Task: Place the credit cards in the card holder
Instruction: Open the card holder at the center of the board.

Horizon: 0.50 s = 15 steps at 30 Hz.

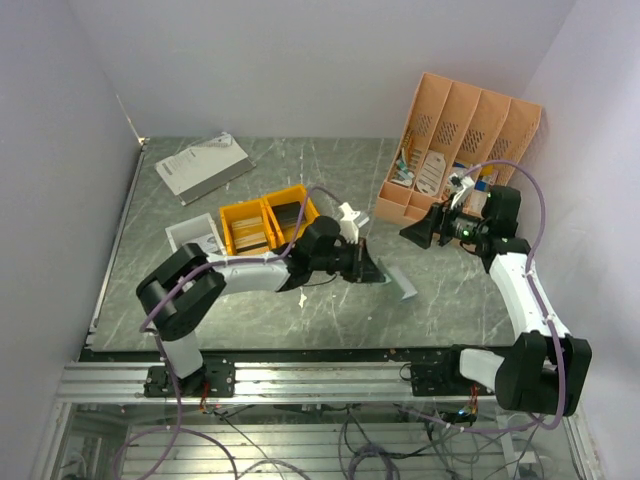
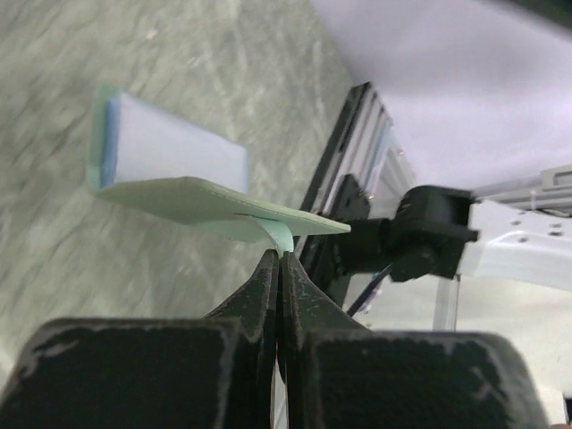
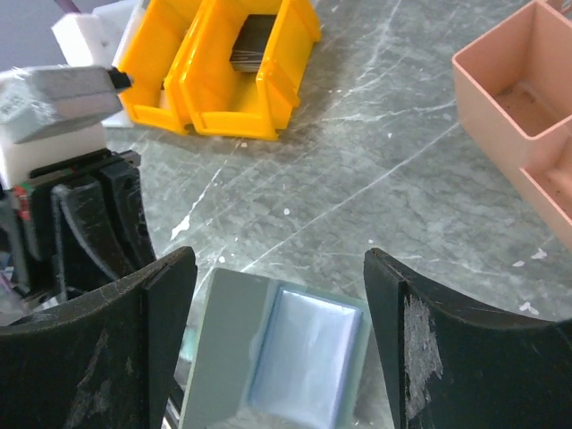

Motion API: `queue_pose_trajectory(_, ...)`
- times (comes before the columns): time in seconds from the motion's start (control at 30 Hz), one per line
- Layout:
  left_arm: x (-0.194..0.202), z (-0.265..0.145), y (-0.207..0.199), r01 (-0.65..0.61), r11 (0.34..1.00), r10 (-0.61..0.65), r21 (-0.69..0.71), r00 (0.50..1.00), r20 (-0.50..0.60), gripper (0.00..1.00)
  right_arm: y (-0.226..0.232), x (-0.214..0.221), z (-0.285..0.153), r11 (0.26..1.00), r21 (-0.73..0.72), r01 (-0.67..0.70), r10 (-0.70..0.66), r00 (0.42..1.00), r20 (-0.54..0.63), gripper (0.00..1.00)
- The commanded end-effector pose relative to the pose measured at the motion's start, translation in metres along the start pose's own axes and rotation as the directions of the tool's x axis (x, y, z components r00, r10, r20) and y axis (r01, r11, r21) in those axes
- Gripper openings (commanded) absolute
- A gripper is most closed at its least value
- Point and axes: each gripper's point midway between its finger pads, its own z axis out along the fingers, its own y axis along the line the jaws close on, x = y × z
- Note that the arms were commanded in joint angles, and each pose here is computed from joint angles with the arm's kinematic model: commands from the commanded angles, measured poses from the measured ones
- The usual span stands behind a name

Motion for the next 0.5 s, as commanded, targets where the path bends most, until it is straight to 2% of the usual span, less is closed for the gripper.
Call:
queue_pose_trajectory(0.0, 0.034, -0.021, 0.052, 0.002, 0.990, -0.005, -0.139, 1.000, -0.018, 0.07, 0.001, 0.011, 0.005, 0.998, -0.066, -0.004, 0.003, 1.000, -0.018, 0.74)
queue_pose_trajectory(0.13, 0.071, -0.033, 0.086, 0.010, 0.973, -0.029, -0.229, 0.996, -0.080, 0.07, 0.005, 0.022, 0.011, 0.992, -0.124, -0.027, 0.020, 0.998, -0.053, 0.70)
queue_pose_trajectory(0.3, 0.096, -0.054, 0.113, -0.006, 0.933, -0.041, -0.359, 0.991, -0.125, 0.10, 0.012, 0.030, 0.018, 0.988, -0.155, -0.028, 0.016, 0.997, -0.079, 0.67)
queue_pose_trajectory(0.47, 0.100, -0.091, 0.132, -0.035, 0.840, -0.044, -0.542, 0.990, -0.132, 0.26, 0.019, 0.045, 0.026, 0.983, -0.179, -0.051, 0.032, 0.994, -0.108, 0.62)
